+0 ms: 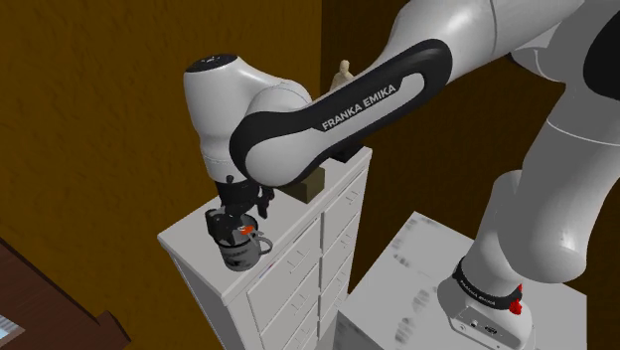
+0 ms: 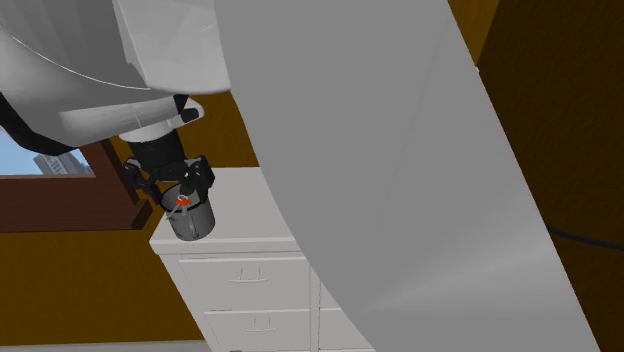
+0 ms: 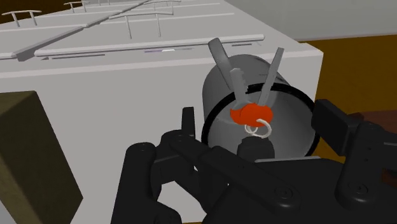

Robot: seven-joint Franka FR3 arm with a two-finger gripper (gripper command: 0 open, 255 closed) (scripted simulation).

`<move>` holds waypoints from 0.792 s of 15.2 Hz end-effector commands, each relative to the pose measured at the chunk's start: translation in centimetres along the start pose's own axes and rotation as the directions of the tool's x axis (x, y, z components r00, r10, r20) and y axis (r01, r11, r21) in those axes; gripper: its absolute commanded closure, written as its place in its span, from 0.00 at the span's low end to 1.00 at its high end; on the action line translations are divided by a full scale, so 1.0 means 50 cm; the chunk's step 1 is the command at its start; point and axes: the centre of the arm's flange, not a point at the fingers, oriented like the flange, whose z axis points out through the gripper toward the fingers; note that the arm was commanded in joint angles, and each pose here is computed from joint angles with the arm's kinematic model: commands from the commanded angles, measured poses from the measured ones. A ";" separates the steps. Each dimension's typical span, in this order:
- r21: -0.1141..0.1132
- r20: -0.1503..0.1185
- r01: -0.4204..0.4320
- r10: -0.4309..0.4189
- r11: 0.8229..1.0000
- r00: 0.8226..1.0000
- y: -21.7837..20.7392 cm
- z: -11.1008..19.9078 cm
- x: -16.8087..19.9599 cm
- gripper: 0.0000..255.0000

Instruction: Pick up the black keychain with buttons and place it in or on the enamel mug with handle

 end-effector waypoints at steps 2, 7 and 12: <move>0.000 0.000 0.000 0.000 1.000 1.000 0.000 -0.027 -0.002 0.00; 0.000 0.000 0.000 0.000 1.000 1.000 0.000 -0.100 -0.002 0.00; 0.000 0.000 0.000 0.000 1.000 1.000 0.000 -0.100 -0.002 0.00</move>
